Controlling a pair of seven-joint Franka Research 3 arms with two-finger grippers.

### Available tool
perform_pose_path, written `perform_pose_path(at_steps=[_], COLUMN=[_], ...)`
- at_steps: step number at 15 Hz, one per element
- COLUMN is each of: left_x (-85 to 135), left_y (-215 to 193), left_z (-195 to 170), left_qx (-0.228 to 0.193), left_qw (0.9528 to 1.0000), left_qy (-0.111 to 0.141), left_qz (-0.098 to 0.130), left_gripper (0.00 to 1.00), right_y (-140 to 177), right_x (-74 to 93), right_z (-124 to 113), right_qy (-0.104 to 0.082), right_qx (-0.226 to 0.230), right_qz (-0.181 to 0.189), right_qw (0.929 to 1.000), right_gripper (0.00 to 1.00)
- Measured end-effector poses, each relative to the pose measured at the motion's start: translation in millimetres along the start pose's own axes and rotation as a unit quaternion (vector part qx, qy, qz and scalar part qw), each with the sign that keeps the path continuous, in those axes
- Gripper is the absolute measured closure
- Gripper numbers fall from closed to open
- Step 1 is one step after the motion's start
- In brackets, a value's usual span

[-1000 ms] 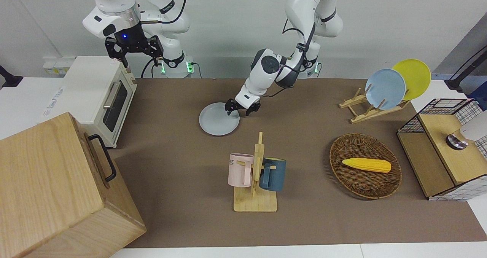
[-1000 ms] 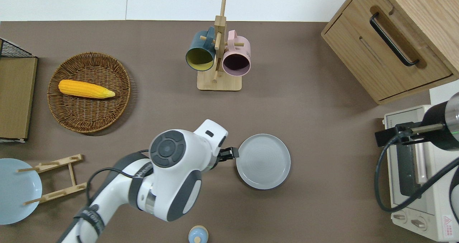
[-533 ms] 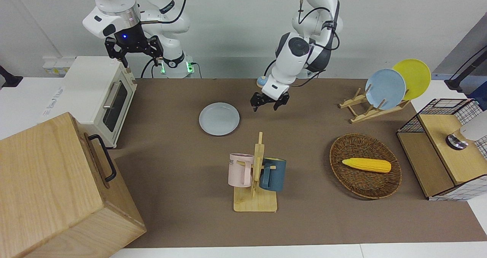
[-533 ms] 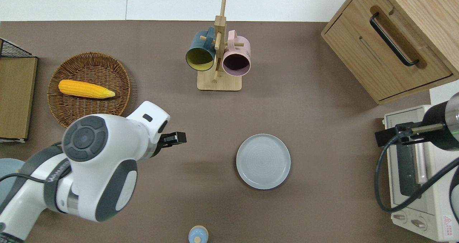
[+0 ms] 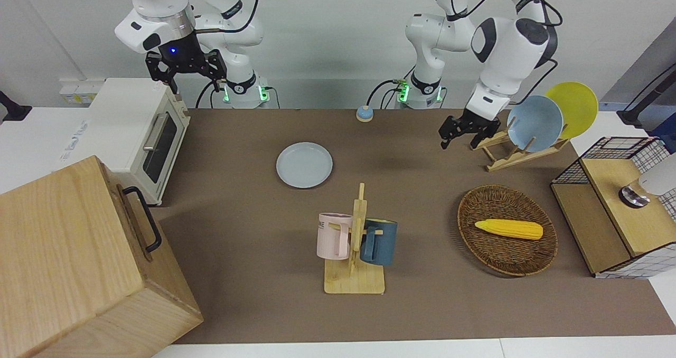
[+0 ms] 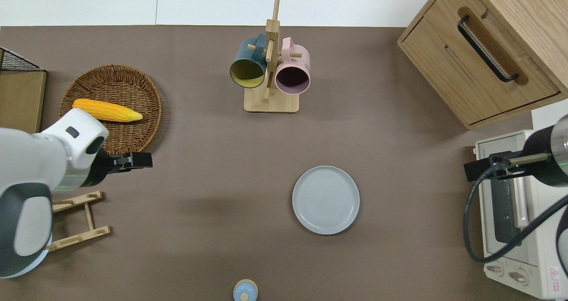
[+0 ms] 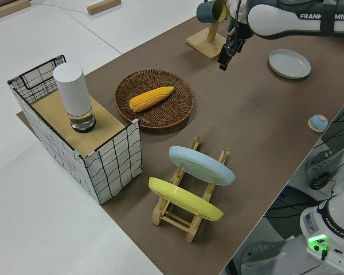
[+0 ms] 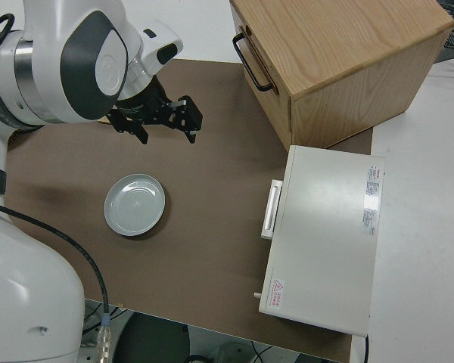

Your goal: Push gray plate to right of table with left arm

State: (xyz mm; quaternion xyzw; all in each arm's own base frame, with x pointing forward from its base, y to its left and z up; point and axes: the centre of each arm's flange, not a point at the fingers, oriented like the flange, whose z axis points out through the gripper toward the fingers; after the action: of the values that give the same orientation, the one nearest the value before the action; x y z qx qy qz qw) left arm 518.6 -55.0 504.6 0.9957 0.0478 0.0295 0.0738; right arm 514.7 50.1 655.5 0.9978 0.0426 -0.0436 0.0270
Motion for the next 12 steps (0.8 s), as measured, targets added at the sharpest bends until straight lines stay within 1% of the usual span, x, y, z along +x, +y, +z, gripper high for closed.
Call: perform_pose_path(at_steps=[2, 4, 7, 9, 11, 12], left_x=[2, 2, -1, -3, -6, -7], left_y=[-5, -1, 3, 6, 12, 14], left_z=[-39, -67, -93, -111, -124, -126], left_qx=[-0.004, -0.005, 0.002, 0.023, 0.032, 0.034], left_qw=[1.0000, 1.0000, 0.9997, 0.9993, 0.9989, 0.9987], left_qy=[-0.003, -0.006, -0.021, -0.020, -0.020, -0.024], left_qz=[0.000, 0.004, 0.010, 0.020, 0.027, 0.030], left_gripper=[0.00, 0.00, 0.00, 0.00, 0.00, 0.00], right_y=[0, 0, 0, 0, 0, 0], right_x=[0.0, 0.0, 0.0, 0.0, 0.0, 0.0], right_z=[0, 0, 0, 0, 0, 0], right_qy=[0.000, 0.000, 0.000, 0.000, 0.000, 0.000], right_qx=[0.000, 0.000, 0.000, 0.000, 0.000, 0.000], right_qz=[0.000, 0.000, 0.000, 0.000, 0.000, 0.000], right_qw=[1.0000, 1.0000, 1.0000, 1.0000, 1.0000, 1.0000], right_gripper=[0.00, 0.00, 0.00, 0.00, 0.00, 0.00])
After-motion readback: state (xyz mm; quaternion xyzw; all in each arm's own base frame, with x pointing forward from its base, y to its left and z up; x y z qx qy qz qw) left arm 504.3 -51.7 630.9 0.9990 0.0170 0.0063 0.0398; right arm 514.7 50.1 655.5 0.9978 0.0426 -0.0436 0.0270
